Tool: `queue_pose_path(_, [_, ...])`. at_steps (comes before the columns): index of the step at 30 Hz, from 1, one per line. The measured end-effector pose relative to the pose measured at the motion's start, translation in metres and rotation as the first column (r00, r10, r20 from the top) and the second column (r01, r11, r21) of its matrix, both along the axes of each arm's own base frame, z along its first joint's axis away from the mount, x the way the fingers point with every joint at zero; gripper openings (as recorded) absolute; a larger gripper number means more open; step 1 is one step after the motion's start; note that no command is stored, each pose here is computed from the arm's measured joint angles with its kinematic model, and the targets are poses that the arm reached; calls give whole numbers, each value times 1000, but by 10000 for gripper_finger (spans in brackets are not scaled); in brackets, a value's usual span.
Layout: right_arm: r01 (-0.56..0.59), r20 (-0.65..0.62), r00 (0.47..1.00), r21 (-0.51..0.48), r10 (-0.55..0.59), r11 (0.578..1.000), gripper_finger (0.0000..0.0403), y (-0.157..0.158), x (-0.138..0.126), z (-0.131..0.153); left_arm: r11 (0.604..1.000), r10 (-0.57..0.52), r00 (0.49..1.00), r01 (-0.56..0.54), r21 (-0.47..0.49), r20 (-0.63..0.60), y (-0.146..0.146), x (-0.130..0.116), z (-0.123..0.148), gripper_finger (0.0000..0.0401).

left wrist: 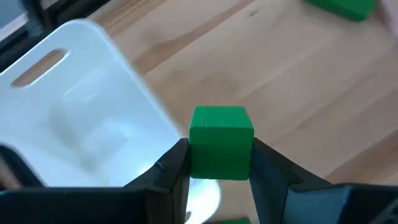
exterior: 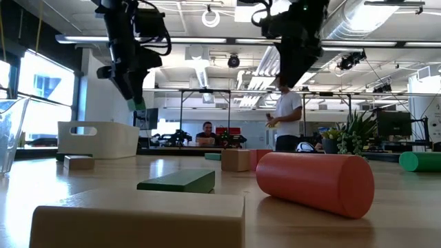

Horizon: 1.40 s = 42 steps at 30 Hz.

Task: Sort & place blocks by color
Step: Put the green block into the top white bin

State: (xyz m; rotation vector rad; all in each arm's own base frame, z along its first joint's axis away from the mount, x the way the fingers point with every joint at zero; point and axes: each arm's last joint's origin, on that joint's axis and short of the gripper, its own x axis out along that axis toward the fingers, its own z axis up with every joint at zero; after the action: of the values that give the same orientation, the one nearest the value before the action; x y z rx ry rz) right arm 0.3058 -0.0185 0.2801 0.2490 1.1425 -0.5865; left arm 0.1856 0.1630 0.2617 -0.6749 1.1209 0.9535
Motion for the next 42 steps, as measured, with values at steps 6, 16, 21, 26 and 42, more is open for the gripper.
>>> queue_pose_path(6, [70, 98, 992, 92, -79, 993, 213, -17, 6, 2, 997, 70, 996, -72, -38, -49, 9, -16, -2, 108])
queue_pose_path(16, [142, 270, 948, 115, -169, 983, 213, -38, 17, 10, 989, 141, 982, -144, -17, -122, 21, -35, -2, 110])
queue_pose_path(21, [227, 286, 919, 180, -272, 957, 213, -43, 17, 9, 982, 186, 968, -189, -3, -171, 26, -46, -10, 114])
queue_pose_path(26, [211, 280, 919, 244, -277, 946, 213, -37, 22, 5, 982, 173, 973, -182, -46, -151, 28, -50, -17, 116])
queue_pose_path(42, [-56, 186, 983, 258, 8, 965, 213, -14, 47, -31, 981, 157, 982, -167, -95, -105, 25, -50, -33, 118])
